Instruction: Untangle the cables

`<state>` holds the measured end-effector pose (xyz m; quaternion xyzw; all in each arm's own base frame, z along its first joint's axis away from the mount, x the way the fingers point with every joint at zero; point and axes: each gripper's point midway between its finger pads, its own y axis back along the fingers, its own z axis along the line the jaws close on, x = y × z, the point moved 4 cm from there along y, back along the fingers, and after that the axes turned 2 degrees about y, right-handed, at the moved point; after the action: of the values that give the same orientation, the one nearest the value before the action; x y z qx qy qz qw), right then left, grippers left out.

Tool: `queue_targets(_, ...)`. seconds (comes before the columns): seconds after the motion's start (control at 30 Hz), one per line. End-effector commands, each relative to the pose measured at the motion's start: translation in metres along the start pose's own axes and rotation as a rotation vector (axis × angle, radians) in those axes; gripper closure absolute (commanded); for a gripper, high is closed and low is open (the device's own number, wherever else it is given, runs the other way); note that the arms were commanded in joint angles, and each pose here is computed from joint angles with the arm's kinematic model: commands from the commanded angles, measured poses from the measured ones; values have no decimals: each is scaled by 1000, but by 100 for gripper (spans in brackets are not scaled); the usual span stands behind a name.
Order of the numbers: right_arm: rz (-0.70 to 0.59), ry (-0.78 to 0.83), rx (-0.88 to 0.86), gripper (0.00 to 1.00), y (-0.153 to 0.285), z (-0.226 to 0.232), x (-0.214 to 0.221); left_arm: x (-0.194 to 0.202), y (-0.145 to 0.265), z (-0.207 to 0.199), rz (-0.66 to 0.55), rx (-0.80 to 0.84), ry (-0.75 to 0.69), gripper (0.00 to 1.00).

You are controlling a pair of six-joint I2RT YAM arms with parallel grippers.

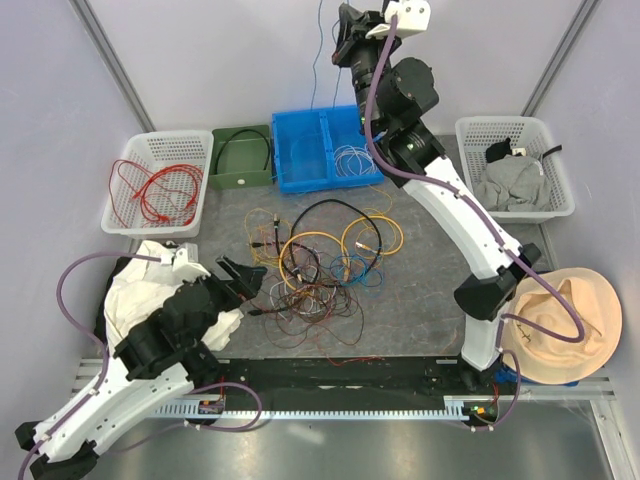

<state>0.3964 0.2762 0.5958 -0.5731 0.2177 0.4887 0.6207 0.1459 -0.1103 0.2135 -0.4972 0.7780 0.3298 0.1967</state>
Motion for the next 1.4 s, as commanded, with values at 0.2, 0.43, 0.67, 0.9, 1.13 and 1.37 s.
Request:
queue_targets(0.2,-170,-129,-53,100,-37,7,17,8,10,27,12,-80,71,0)
queue_targets(0.43,-165,-124,-38,100,-52,-3,66,5,12,26,9,-93,67,0)
queue_targets(0.67,-178,-138,-97,100,-57,5,89,-4,9,19,-11,-118,34,0)
queue_targets(0.9,-170,-141,-117,100,-60,8,135,-5,5,13,-10,-110,22,0)
queue_targets(1.13,-54,-111,-102,100,-54,3,223,-4,4,14,-13,-112,9,0)
queue_targets(1.37,134,-84,-75,100,-27,-13,316,-4,2,14,-18,-112,0,0)
